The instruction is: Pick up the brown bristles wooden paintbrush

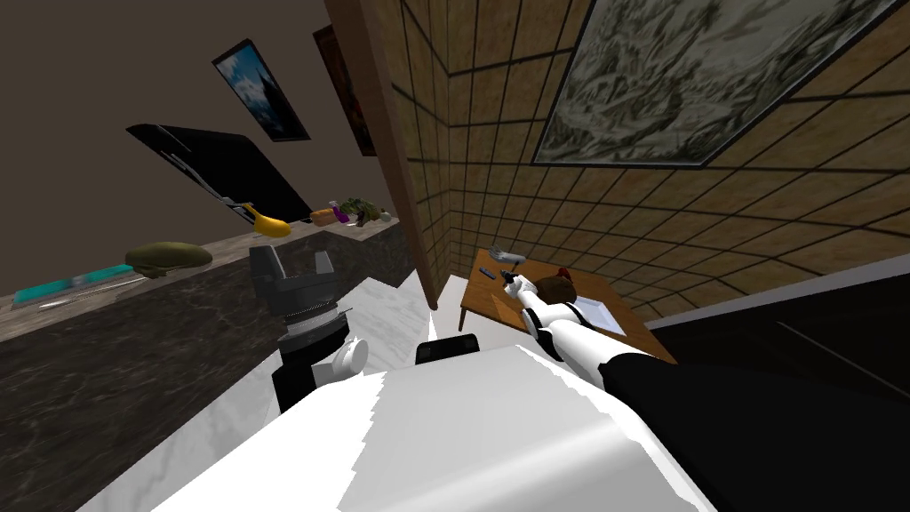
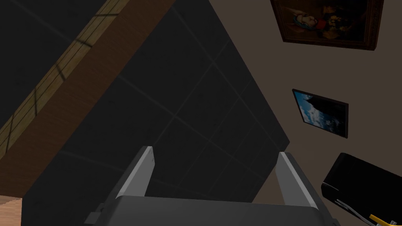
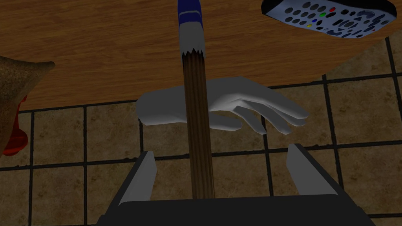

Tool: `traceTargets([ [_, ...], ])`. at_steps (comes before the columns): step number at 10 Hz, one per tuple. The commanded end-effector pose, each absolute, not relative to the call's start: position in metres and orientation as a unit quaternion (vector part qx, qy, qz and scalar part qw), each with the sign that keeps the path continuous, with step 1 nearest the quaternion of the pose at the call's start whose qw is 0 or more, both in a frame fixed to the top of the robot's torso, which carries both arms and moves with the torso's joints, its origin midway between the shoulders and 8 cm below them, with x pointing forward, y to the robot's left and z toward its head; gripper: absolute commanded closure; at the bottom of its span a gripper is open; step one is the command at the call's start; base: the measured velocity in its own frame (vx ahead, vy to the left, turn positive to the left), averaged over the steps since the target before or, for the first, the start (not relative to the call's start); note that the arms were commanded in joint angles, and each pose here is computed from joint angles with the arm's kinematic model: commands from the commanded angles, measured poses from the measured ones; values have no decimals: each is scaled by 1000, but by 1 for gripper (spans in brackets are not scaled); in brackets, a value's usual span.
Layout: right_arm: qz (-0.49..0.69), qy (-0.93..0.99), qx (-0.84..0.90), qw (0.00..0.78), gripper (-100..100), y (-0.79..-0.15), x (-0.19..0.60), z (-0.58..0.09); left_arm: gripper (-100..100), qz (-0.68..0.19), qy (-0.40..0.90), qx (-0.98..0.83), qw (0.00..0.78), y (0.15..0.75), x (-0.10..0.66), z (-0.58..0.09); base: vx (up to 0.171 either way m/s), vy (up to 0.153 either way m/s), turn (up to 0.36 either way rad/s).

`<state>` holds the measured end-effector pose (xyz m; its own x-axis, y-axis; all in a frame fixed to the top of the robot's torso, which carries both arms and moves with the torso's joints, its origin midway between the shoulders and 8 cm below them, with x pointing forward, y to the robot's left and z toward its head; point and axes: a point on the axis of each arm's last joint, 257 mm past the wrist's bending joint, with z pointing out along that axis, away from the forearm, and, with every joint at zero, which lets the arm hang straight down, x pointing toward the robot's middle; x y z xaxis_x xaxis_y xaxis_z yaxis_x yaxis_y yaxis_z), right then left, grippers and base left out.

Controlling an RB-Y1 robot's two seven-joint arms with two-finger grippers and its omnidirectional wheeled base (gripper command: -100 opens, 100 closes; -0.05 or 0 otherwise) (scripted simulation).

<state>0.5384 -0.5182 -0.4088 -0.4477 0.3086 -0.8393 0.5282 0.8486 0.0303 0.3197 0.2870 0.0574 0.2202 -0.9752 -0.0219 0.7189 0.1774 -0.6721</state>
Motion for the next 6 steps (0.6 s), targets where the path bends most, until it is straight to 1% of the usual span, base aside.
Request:
traceTargets([
  [1, -126, 839, 260, 461, -100, -523, 532, -410, 0, -579, 233, -275, 731, 287, 320, 57, -20, -63, 150],
  [2, -131, 837, 267, 460, -100, -527, 528, -410, 0, -579, 233, -275, 731, 287, 320, 57, -21, -67, 158],
  [4, -131, 838, 265, 460, -100, -525, 528, -410, 0, -579, 233, -275, 731, 287, 320, 57, -11, -35, 22],
  [5, -131, 837, 265, 460, 100, -526, 528, -410, 0, -579, 233, -275, 731, 287, 320, 57, 0, 0, 0],
  [6, -131, 837, 265, 460, 100, -526, 528, -410, 0, -579, 233, -275, 731, 287, 320, 57, 0, 0, 0],
])
